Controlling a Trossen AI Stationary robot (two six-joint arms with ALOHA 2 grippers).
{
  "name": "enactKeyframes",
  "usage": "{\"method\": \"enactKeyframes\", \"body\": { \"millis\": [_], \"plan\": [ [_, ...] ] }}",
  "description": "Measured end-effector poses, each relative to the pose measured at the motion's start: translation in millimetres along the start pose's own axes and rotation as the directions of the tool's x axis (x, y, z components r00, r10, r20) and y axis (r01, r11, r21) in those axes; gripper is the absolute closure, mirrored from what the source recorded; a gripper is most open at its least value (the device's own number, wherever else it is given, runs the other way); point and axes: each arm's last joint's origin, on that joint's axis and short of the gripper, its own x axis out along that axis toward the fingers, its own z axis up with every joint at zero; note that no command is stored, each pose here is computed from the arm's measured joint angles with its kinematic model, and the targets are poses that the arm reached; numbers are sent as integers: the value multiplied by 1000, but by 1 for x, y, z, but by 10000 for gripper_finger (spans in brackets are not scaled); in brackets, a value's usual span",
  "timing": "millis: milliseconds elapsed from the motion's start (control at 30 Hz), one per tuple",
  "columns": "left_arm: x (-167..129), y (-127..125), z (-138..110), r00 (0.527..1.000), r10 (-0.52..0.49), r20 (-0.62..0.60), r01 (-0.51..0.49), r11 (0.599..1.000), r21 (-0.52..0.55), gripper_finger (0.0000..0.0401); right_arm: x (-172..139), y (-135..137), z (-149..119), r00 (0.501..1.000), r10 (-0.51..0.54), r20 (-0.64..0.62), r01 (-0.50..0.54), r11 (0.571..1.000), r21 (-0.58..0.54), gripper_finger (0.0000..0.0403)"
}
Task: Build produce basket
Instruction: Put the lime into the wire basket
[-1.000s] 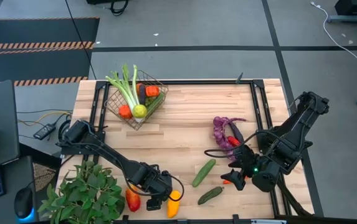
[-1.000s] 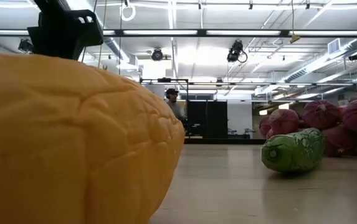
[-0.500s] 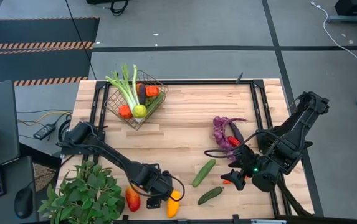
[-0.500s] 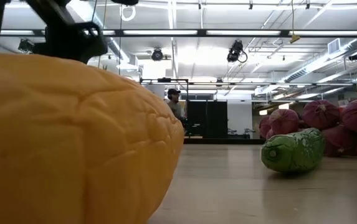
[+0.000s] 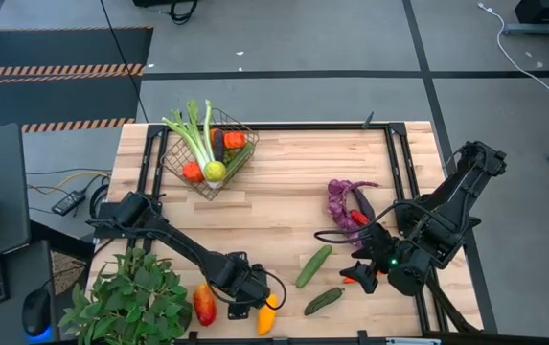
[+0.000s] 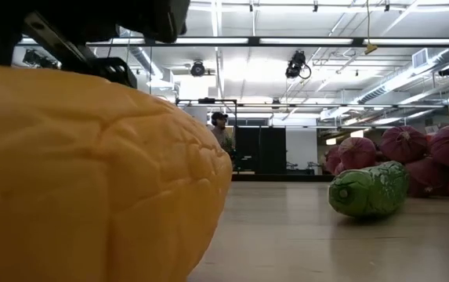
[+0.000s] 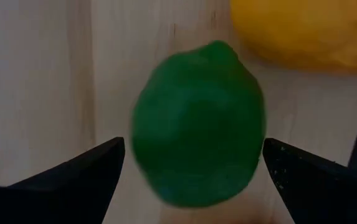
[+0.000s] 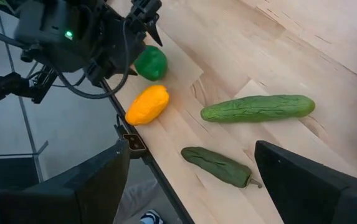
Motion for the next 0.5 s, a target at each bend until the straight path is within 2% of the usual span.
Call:
{"method": "enactKeyframes", "body": {
  "millis": [167, 367, 500],
  "plan": [
    [17, 1, 0, 999, 22, -39, -23, 1000, -13, 12, 0, 0, 0, 1000, 0, 1, 0, 1000, 9, 55],
    [19, 2, 0, 998, 22, -55, -24, 999, -49, 13, 0, 0, 0, 1000, 1, -2, -1, 1000, 10, 55],
    [18, 3, -1, 997, 28, -65, -33, 997, -66, 37, 0, 0, 0, 1000, 0, -1, 0, 1000, 9, 55]
  ]
}}
